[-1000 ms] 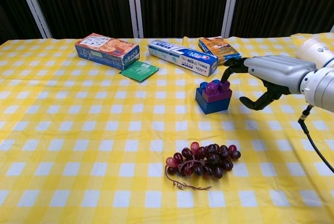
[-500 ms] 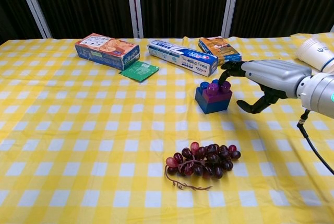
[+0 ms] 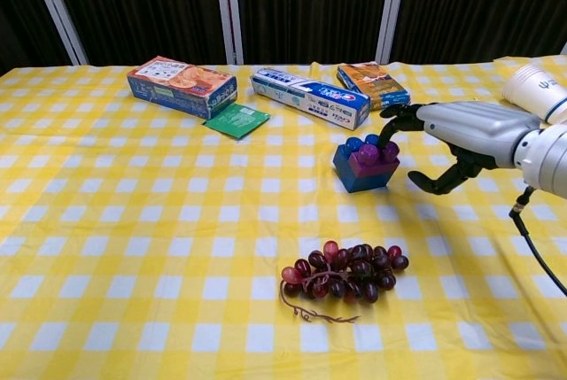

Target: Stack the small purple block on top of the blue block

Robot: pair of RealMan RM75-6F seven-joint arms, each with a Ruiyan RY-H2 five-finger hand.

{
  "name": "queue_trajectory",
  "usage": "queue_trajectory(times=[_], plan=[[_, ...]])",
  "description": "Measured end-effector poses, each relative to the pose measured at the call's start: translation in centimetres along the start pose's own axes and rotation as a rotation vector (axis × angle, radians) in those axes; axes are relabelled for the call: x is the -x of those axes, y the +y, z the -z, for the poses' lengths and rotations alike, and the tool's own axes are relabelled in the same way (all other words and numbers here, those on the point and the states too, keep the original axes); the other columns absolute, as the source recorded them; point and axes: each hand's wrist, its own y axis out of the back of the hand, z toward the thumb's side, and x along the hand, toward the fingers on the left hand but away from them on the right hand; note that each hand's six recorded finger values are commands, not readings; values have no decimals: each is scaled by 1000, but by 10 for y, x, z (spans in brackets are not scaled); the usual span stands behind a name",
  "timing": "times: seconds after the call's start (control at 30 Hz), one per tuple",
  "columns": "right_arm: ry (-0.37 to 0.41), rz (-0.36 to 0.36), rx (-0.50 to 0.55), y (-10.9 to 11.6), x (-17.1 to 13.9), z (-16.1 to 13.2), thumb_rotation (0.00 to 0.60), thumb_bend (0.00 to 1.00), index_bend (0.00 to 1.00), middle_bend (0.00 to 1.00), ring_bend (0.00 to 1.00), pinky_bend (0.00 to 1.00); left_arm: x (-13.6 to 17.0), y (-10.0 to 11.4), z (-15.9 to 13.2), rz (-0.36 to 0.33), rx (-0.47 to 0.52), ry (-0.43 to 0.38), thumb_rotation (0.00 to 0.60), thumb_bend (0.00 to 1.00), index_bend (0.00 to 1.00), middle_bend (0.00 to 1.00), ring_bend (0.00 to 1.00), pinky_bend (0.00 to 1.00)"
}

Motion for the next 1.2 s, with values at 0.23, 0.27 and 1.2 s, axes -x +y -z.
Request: queue_trajectory(times=[0.23,0.27,1.2], plan=[[38,81,35,35,-14,-14,600,567,175,0,0,0,-1,0,0,3,8,-6,600,315,160,0,0,50],[42,94,39,40,-17,-15,600,568,175,0,0,0,-1,0,-1,4,9,-9,600,315,160,0,0,50],[-283,241,58,28,-226,125,600,529,167,0,0,0,0,1,10,28,92,3,600,315,160,0,0,50]])
